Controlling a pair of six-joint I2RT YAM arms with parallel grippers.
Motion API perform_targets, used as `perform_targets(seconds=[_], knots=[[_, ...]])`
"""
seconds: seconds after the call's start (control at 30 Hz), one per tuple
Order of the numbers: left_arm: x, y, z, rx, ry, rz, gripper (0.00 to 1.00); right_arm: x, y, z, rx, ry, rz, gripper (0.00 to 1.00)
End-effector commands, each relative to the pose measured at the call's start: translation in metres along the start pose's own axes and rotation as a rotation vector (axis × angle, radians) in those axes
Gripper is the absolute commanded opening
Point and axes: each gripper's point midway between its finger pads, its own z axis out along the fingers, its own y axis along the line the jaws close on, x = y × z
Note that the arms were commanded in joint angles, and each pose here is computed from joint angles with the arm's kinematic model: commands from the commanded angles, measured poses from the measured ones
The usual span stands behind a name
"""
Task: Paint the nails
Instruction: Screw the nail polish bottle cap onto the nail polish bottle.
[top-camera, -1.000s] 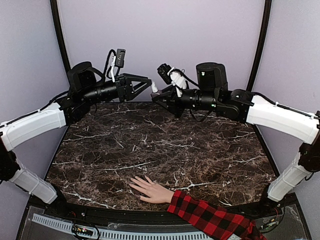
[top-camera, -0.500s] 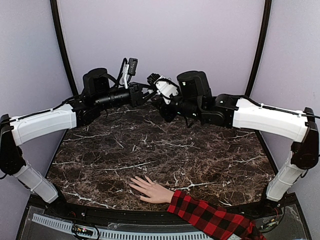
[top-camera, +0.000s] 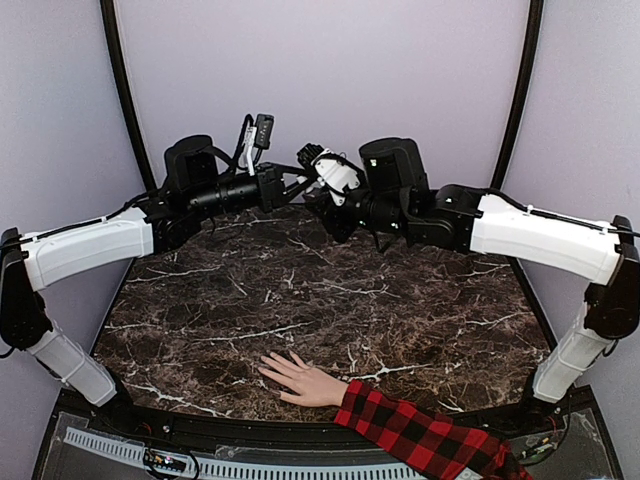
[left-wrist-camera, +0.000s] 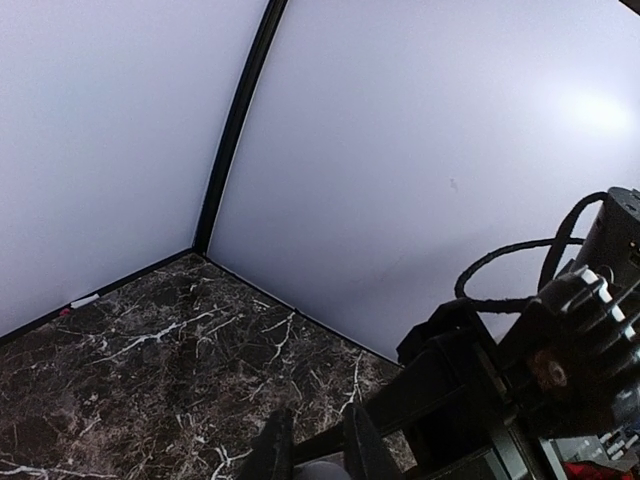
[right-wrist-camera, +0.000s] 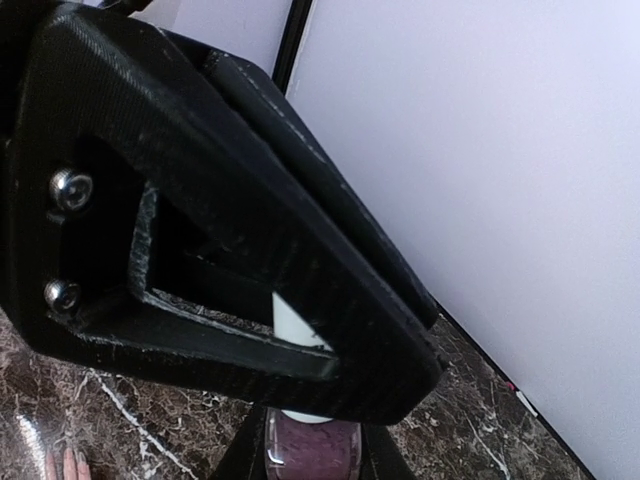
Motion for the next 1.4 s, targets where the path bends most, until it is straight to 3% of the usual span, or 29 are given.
perform_targets(seconds=[0.0, 0.93, 1.17, 1.37], knots=[[-0.018, -0.037, -0.007, 0.155, -0.024, 0.057, 0.0, -0.046, 0.013, -0.029, -0.174, -0.178, 0.01, 0.0], [0.01, -0.117, -0.028, 0.712, 0.121, 0.086, 0.0, -0.093, 0.083, -0.122, -0.952, -0.462, -0.061, 0.0], [0.018, -0.124, -0.027, 0.754, 0.147, 0.096, 0.0, -0.099, 0.09, -0.141, -1.083, -0.51, -0.076, 0.0], [0.015, -0.125, -0.03, 0.744, 0.137, 0.108, 0.0, -0.092, 0.085, -0.136, -1.066, -0.486, -0.058, 0.0]])
